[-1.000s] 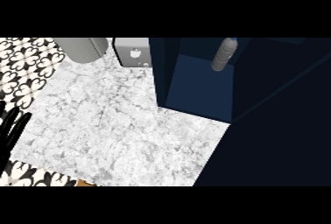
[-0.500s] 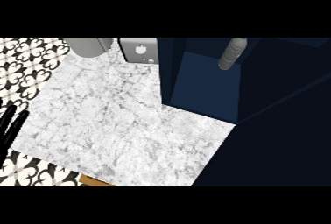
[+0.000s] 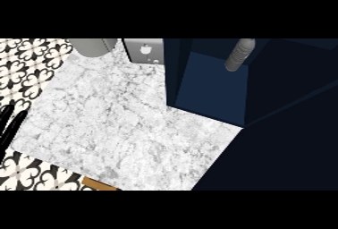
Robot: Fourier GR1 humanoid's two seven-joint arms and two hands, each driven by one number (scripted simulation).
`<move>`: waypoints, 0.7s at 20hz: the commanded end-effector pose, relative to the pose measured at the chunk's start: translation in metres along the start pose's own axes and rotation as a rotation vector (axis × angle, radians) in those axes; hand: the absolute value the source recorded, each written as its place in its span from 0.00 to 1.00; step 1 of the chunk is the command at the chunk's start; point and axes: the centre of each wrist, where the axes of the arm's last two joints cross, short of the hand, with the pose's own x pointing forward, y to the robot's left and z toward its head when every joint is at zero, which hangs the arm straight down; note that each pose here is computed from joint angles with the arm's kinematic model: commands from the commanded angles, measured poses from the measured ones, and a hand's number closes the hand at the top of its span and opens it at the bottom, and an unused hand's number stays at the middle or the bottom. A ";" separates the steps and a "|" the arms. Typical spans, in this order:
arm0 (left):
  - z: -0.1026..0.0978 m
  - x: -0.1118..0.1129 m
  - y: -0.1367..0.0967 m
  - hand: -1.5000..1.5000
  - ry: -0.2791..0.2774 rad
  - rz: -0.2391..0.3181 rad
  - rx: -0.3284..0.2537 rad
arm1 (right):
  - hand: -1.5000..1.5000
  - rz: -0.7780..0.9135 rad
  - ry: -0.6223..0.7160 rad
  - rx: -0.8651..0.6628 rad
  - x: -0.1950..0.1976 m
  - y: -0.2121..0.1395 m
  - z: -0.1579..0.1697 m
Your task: Pick up the bottled water, place it into the cabinet and close the cabinet
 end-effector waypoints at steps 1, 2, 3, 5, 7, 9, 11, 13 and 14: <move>0.000 -0.001 0.001 0.00 0.003 0.008 0.008 | 1.00 0.015 0.034 -0.066 -0.006 -0.009 -0.013; -0.002 0.003 0.002 0.00 0.006 -0.003 -0.003 | 1.00 0.031 0.062 -0.069 -0.007 -0.011 -0.014; 0.000 -0.001 0.003 0.00 0.005 0.002 0.009 | 1.00 0.056 0.066 -0.067 -0.006 -0.014 -0.015; -0.001 0.002 0.005 0.00 0.000 0.000 0.005 | 1.00 0.077 0.108 -0.066 -0.008 -0.019 -0.017; 0.000 0.001 0.004 0.00 0.018 -0.004 -0.001 | 1.00 0.096 0.132 -0.077 -0.010 -0.026 -0.021; -0.003 0.003 0.006 0.00 -0.005 -0.004 0.006 | 1.00 0.098 0.175 -0.093 -0.016 -0.033 -0.026; 0.004 -0.004 0.006 0.00 0.021 0.009 0.013 | 1.00 0.099 0.182 -0.116 -0.021 -0.041 -0.034; 0.005 -0.003 0.010 0.00 0.023 -0.004 0.028 | 1.00 0.087 0.190 -0.131 -0.024 -0.046 -0.042; 0.002 -0.003 0.008 0.00 0.017 0.002 0.023 | 1.00 0.089 0.200 -0.133 -0.026 -0.051 -0.047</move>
